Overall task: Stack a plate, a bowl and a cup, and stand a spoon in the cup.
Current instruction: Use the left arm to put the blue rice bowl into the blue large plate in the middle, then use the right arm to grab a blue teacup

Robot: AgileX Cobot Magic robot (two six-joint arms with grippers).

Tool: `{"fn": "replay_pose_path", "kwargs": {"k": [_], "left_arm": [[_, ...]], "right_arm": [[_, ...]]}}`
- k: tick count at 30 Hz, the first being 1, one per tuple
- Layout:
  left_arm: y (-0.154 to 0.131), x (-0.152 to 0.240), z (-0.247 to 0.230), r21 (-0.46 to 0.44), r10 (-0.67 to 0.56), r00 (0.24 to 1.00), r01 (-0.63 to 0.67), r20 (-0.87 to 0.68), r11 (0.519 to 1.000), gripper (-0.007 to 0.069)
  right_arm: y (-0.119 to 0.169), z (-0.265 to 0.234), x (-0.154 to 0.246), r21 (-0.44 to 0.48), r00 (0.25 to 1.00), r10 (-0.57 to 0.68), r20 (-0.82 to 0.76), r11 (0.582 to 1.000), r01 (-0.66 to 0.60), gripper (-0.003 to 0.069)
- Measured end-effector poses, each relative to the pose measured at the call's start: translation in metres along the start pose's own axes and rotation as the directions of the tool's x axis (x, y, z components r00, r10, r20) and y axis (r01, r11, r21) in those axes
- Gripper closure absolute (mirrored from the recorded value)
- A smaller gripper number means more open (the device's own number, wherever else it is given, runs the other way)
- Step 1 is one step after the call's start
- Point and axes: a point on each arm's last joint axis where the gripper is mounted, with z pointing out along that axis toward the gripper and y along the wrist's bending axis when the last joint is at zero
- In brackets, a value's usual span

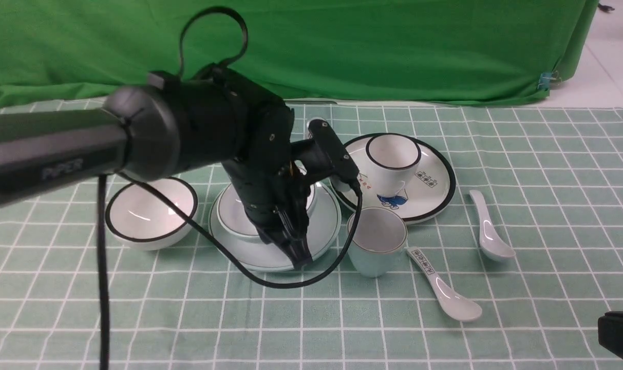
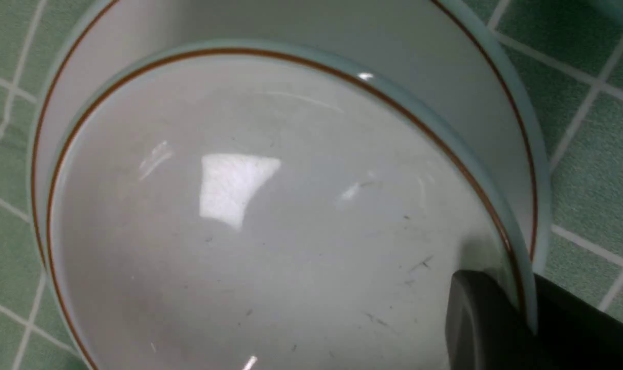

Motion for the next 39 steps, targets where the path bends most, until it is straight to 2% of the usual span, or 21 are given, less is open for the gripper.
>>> {"fn": "replay_pose_path", "kwargs": {"k": [9, 13, 17, 18, 20, 22, 26, 28, 31, 32, 33, 34, 35, 36, 39], "left_arm": [[0.001, -0.002, 0.011, -0.003, 0.034, 0.999, -0.034, -0.008, 0.999, 0.0594], [0.002, -0.004, 0.012, -0.022, 0.053, 0.999, -0.052, 0.014, 0.998, 0.0553], [0.003, -0.004, 0.012, -0.028, 0.057, 0.998, -0.057, 0.022, 0.998, 0.0471], [0.002, -0.005, 0.012, -0.025, 0.055, 0.998, -0.054, 0.024, 0.998, 0.0409], [0.002, -0.005, 0.012, -0.023, 0.051, 0.998, -0.05, 0.028, 0.998, 0.0373], [0.001, -0.006, 0.012, -0.005, 0.03, 0.999, -0.03, 0.038, 1.0, 0.0281], [-0.003, -0.007, -0.005, 0.034, -0.049, 0.996, 0.046, 0.071, 0.998, 0.0178], [-0.006, -0.007, -0.025, 0.043, -0.079, 0.993, 0.076, 0.089, 0.996, 0.0158], [-0.01, -0.004, -0.073, 0.047, -0.178, 0.971, 0.172, 0.16, 0.984, 0.019], [-0.013, 0.003, -0.112, 0.052, -0.243, 0.938, 0.237, 0.247, 0.97, 0.027], [-0.015, 0.009, -0.128, 0.056, -0.267, 0.921, 0.262, 0.285, 0.963, 0.0329], [-0.016, 0.01, -0.133, 0.059, -0.275, 0.915, 0.27, 0.295, 0.961, 0.0329], [-0.021, 0.024, -0.159, 0.064, -0.304, 0.881, 0.302, 0.364, 0.951, 0.0437], [-0.026, 0.035, -0.177, 0.071, -0.319, 0.851, 0.319, 0.418, 0.945, 0.0491], [-0.054, 0.08, -0.208, 0.105, -0.353, 0.757, 0.356, 0.55, 0.928, 0.0603]], "right_arm": [[0.0, 0.0, 0.0, 0.0, 1.0, 0.0, 0.0, 1.0, 0.0, 0.0587], [0.0, 0.0, 0.0, 0.0, 1.0, 0.001, 0.0, 1.0, -0.001, 0.0567], [0.0, -0.001, -0.001, 0.0, 1.0, 0.001, -0.004, 1.0, -0.001, 0.0511], [0.001, -0.002, -0.003, 0.001, 1.0, 0.0, -0.019, 1.0, 0.0, 0.0465], [0.001, -0.003, -0.006, 0.001, 0.999, 0.0, -0.032, 1.0, 0.0, 0.0423], [0.003, -0.005, -0.018, 0.003, 0.997, -0.008, -0.076, 1.0, 0.008, 0.0372], [0.006, 0.001, -0.039, 0.001, 0.982, -0.055, -0.18, 0.998, 0.056, 0.0358], [0.007, 0.011, -0.049, -0.004, 0.968, -0.081, -0.237, 0.997, 0.083, 0.0354], [0.008, 0.033, -0.065, -0.019, 0.937, -0.132, -0.323, 0.991, 0.133, 0.0351], [0.009, 0.049, -0.078, -0.037, 0.917, -0.167, -0.363, 0.986, 0.165, 0.0351], [0.01, 0.058, -0.084, -0.049, 0.905, -0.182, -0.384, 0.983, 0.177, 0.0351], [0.01, 0.061, -0.085, -0.053, 0.903, -0.185, -0.388, 0.982, 0.179, 0.0351], [0.012, 0.081, -0.096, -0.087, 0.882, -0.212, -0.422, 0.977, 0.194, 0.0351], [0.014, 0.091, -0.1, -0.107, 0.87, -0.226, -0.439, 0.974, 0.199, 0.0351], [0.019, 0.129, -0.117, -0.189, 0.832, -0.269, -0.486, 0.961, 0.201, 0.0351]]}}
